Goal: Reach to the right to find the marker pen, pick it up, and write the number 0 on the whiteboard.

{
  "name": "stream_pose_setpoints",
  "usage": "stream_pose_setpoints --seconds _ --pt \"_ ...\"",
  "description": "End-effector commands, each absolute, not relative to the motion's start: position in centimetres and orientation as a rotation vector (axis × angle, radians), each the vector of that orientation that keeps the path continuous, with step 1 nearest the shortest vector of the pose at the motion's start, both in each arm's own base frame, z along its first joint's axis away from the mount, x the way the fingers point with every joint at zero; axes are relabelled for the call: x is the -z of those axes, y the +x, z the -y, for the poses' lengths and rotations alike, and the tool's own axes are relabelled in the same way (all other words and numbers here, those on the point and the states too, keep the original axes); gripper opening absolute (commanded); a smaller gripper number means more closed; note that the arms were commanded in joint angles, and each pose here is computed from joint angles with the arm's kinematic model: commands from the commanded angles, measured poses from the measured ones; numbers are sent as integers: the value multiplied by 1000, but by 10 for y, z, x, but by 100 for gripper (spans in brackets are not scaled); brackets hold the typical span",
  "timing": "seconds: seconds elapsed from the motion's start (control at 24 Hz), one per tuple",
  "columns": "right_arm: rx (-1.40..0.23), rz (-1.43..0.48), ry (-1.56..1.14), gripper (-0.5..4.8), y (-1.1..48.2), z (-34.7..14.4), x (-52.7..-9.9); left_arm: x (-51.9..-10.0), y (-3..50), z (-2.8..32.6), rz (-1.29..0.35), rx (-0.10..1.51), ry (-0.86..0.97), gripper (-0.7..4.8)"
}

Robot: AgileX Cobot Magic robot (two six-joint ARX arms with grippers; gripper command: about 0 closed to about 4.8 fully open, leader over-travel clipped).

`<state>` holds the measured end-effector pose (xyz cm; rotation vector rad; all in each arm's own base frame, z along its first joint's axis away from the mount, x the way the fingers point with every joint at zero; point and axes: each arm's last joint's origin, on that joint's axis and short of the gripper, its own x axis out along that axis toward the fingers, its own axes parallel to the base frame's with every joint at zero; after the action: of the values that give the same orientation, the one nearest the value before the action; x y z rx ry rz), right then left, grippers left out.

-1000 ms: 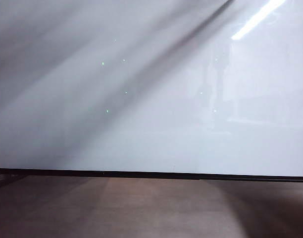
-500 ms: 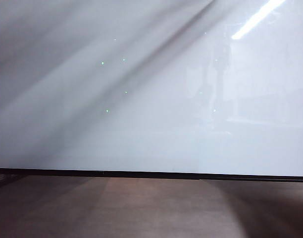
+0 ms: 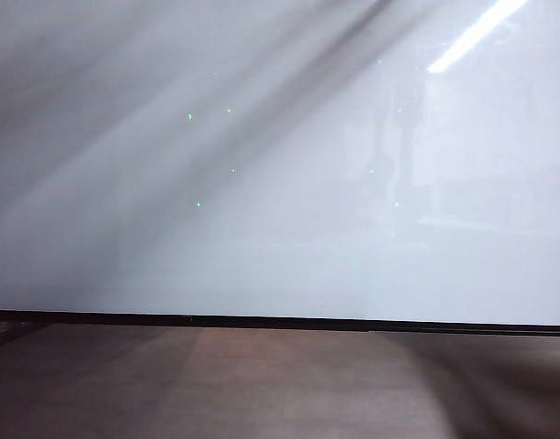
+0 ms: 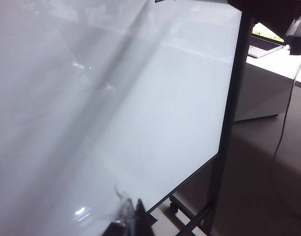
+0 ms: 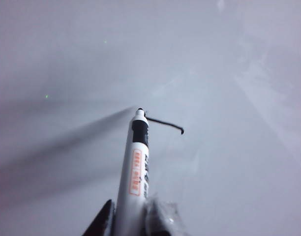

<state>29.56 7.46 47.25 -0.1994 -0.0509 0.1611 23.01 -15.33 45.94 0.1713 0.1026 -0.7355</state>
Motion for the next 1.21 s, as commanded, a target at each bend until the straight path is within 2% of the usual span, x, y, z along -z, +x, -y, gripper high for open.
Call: stream_pose_setpoints --seconds 0.04,0.87,1.21 --pt "-151 87 -190 -4 296 -75 -477 -462 229 152 -87 737 173 -5" --pt "-136 57 -206 -4 315 -79 -464 -462 229 152 -74 731 206 -5" --pt "-121 -19 -217 -4 320 -79 -454 -462 229 152 -75 731 206 -5"
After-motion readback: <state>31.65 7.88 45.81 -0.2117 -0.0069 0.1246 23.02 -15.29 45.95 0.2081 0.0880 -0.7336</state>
